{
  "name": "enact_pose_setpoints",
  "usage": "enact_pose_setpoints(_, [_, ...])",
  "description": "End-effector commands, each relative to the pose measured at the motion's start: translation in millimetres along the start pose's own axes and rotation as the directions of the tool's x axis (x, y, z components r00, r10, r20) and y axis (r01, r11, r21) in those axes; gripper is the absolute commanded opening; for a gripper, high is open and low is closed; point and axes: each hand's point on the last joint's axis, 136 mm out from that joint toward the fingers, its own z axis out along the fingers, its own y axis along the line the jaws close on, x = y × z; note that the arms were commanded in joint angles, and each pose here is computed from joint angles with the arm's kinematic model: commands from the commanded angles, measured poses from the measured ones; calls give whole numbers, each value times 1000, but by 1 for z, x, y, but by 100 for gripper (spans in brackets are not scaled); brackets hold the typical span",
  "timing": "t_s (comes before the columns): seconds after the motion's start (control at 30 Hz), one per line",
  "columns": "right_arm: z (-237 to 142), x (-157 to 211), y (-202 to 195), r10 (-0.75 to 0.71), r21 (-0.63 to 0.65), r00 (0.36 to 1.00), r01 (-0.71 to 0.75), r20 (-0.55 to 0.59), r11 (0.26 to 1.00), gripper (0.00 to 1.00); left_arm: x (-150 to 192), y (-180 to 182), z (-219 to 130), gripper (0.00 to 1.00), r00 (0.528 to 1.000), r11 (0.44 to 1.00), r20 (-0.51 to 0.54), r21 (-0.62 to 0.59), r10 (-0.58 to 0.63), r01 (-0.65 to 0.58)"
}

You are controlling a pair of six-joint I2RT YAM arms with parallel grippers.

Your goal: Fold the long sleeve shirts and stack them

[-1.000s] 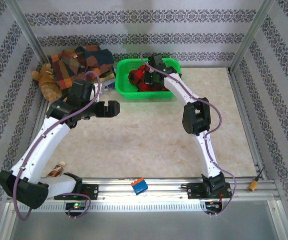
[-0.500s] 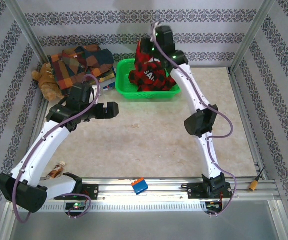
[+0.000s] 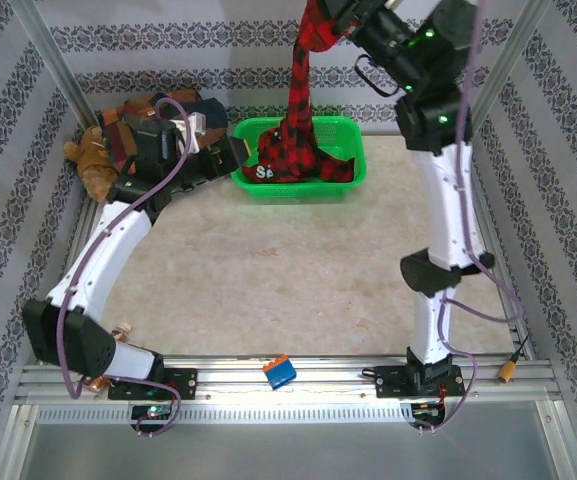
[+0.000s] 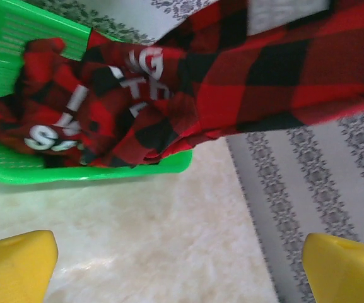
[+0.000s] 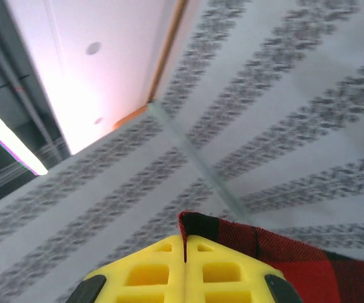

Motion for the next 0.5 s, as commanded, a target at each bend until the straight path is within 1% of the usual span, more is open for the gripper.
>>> enact_pose_setpoints(0.0, [-31,-2,66,-33,-117,998,28,-44,993,0,-3,-23,30,100,996,979,-11,183,-86,86])
enact_pose_setpoints(0.07, [-42,1,70,-55,-95,997,49,-55,994,0,3,-38,40,100,998,965,-21,252,-65,68])
enact_pose_setpoints(0.13, [-50,3,71,-43,-81,997,38,-58,996,0,13,-55,47,100,999,950,-42,312,-14,26])
enact_pose_setpoints(0.27, [-60,6,68,-52,-42,997,49,-60,998,0,42,-80,59,100,990,921,-113,388,88,-37])
enact_pose_setpoints(0.37, [-60,8,64,-38,-34,997,36,-69,999,0,71,-88,70,100,967,924,-180,366,183,-107])
enact_pose_setpoints(0.47, [-59,9,61,-31,-25,997,29,-70,999,0,91,-72,82,100,939,948,-235,257,251,-189])
